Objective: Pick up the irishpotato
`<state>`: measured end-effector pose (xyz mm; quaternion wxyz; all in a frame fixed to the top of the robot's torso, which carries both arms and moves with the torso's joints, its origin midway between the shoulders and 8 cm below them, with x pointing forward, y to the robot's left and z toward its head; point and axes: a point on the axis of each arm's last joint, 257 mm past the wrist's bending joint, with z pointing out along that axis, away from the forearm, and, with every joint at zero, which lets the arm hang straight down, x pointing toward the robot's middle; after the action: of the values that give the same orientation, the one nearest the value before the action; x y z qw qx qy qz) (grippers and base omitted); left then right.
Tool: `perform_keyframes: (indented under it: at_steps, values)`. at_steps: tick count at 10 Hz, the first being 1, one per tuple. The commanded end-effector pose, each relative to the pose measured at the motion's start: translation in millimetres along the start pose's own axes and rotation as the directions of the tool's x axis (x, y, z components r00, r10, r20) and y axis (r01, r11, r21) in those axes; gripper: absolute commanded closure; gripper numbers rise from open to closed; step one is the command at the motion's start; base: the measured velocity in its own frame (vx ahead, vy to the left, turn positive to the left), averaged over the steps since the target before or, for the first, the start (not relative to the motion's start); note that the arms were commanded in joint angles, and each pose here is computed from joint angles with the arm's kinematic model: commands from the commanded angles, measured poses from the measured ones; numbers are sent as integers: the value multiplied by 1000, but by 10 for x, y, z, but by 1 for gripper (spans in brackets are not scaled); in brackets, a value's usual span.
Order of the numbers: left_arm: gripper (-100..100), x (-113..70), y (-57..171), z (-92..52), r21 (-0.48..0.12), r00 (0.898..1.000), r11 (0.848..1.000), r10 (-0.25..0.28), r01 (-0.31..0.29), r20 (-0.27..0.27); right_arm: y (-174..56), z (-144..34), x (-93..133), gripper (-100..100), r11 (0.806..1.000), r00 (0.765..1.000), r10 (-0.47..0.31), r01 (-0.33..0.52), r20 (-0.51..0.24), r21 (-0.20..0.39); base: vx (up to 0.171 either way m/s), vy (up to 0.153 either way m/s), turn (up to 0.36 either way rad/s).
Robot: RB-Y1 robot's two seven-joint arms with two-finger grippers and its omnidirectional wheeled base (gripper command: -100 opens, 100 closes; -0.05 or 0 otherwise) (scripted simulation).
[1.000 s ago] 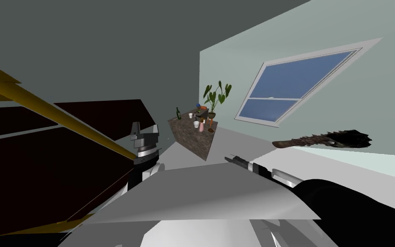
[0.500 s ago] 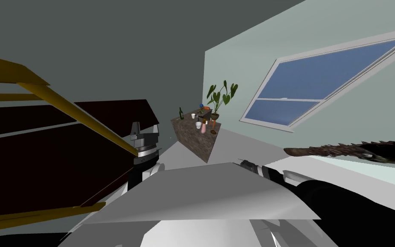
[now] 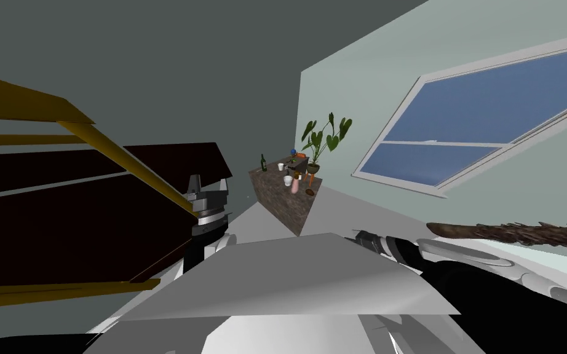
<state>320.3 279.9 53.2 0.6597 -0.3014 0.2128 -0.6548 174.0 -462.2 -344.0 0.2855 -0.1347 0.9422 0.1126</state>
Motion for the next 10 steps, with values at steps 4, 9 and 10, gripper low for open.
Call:
perform_keyframes:
  at_steps: [4, 9, 10]
  values:
    - [0, 0, 0, 0, 0, 1000, 1000, 0, 0, 0, -544, -302, 256, -100, 990, 979, -108, 122, -171, 72, 85, -2, 178]
    - [0, 0, 0, 0, 0, 1000, 1000, 0, 0, 0, -830, -496, 300, -100, 973, 938, -188, 219, -290, 78, 120, 22, 120]
    - [0, 0, 0, 0, 0, 1000, 1000, 0, 0, 0, -891, -533, 291, -100, 967, 926, -207, 242, -316, 76, 157, 68, 207]
